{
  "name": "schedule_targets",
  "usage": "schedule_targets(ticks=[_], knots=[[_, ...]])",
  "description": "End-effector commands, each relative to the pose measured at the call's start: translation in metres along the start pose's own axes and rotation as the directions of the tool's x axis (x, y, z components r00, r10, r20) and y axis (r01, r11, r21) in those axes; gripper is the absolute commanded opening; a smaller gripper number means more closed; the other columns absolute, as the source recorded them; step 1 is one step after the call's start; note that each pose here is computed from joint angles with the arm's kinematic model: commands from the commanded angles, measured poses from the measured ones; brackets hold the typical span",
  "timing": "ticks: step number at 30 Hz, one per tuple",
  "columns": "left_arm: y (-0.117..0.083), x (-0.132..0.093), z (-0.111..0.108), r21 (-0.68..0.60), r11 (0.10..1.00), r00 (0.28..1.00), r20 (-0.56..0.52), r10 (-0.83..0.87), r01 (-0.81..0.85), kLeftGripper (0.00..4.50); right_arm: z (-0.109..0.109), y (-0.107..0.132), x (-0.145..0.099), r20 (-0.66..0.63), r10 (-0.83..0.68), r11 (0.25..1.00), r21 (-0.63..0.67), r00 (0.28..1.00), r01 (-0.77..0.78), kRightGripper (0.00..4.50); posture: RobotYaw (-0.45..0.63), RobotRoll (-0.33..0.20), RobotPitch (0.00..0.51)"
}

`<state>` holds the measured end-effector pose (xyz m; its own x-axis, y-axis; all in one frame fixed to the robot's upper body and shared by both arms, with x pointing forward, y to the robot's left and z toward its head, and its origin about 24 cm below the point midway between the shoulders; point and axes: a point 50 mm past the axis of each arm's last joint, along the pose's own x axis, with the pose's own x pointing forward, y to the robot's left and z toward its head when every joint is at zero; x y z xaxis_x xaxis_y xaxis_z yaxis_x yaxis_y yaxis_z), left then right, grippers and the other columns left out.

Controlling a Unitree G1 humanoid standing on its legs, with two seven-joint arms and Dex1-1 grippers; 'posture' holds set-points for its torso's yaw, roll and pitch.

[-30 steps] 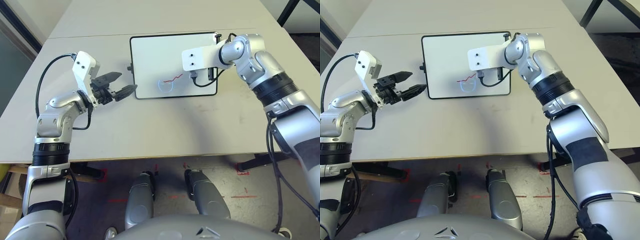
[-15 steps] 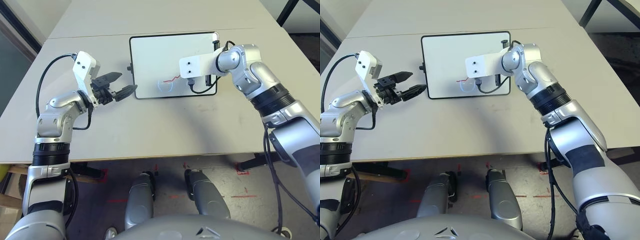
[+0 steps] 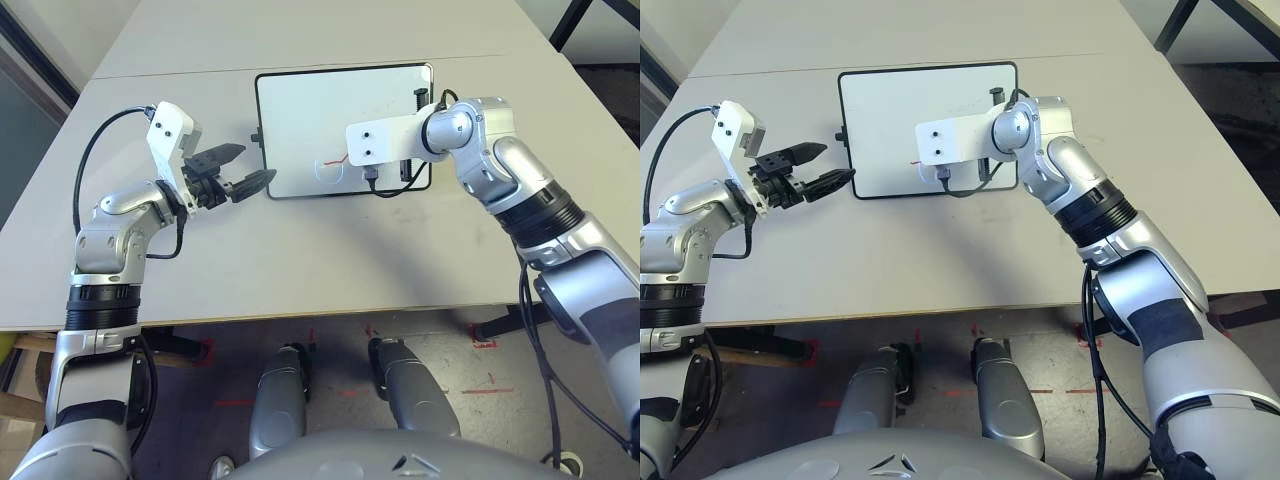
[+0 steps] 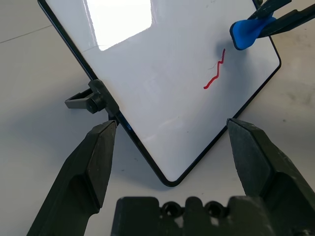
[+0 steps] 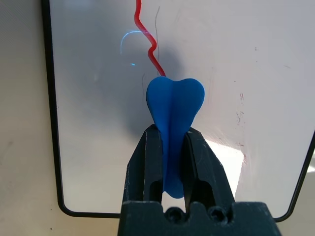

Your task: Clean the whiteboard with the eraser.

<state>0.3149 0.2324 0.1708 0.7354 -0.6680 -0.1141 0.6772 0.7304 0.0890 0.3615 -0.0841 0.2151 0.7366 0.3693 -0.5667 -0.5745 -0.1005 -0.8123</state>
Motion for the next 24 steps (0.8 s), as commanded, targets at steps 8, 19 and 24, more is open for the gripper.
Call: schedule_targets(ticks=[8,19,24], knots=[[-0.002,-0.001,-0.002,0.004,1.0,1.0,-0.012,-0.007,0.007,4.5,-0.004,0.01,0.019,-0.022,0.042,0.999,-0.005,0.999,-0.042,0.34,-0.13,0.0,0.188],[-0.003,-0.002,-0.004,0.001,1.0,1.0,-0.012,-0.002,0.002,4.5,-0.007,0.005,0.027,-0.035,0.044,0.999,-0.023,0.998,-0.045,0.34,-0.13,0.0,0.189],[-0.004,-0.002,-0.004,0.0,1.0,1.0,-0.013,-0.004,0.004,4.5,-0.001,0.008,0.028,-0.019,0.052,0.998,-0.033,0.998,-0.053,0.34,-0.13,0.0,0.193]])
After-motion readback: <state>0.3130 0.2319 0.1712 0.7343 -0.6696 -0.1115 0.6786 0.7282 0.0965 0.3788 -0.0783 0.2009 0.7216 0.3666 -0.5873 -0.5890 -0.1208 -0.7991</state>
